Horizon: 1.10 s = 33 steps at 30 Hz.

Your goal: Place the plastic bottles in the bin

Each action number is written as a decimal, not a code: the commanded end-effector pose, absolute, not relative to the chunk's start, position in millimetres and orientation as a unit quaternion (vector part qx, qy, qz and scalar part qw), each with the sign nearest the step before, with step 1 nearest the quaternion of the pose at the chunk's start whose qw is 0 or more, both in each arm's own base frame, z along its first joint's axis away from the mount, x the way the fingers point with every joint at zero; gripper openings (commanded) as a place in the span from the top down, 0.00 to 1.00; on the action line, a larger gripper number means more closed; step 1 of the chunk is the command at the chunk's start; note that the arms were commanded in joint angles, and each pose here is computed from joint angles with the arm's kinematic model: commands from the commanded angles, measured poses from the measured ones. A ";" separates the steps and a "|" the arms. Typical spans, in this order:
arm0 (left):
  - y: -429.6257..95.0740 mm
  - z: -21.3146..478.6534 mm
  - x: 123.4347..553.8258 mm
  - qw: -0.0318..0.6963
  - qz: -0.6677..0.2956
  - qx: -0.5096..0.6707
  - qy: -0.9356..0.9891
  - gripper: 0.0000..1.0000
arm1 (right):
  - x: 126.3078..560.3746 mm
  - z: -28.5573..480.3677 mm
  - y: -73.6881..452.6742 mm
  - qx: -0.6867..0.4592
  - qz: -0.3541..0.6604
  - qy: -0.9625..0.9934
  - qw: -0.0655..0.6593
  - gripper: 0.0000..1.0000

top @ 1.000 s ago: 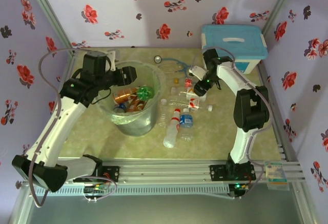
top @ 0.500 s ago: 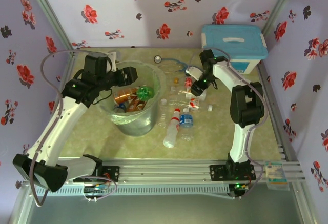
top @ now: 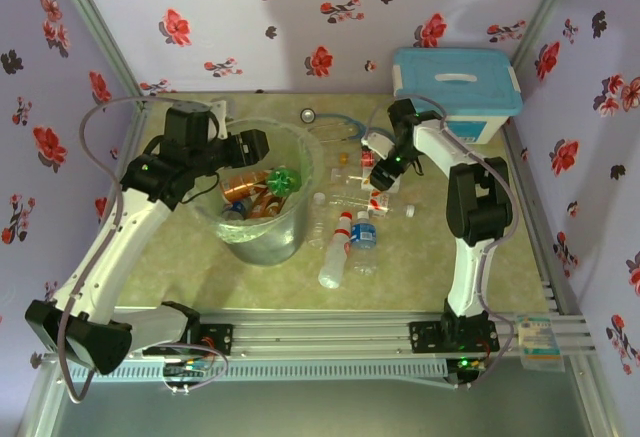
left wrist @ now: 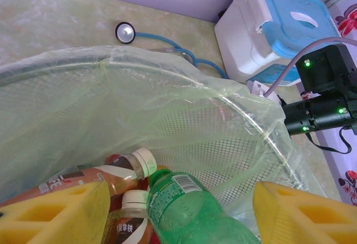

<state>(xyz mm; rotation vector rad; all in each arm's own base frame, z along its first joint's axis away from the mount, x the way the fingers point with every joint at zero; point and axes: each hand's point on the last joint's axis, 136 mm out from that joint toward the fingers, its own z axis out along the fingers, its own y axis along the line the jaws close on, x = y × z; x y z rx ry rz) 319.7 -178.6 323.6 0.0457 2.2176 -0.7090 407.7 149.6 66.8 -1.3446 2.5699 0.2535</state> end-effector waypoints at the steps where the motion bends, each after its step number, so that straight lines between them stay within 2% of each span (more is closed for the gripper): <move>1: -180.5 328.2 324.9 0.409 -0.283 0.028 0.867 0.31 | 400.6 55.3 154.9 -0.464 0.100 0.876 0.091 0.21; 9: -181.8 331.1 329.4 0.410 -0.282 0.029 0.867 0.31 | 401.2 52.5 156.3 -0.463 0.103 0.876 0.086 0.22; 17: -180.1 330.1 329.9 0.409 -0.280 0.029 0.868 0.31 | 403.5 59.7 157.5 -0.460 0.104 0.877 0.095 0.31; 33: -175.9 345.1 328.9 0.421 -0.286 0.021 0.861 0.31 | 405.7 129.6 161.4 -0.438 0.111 0.872 0.185 0.42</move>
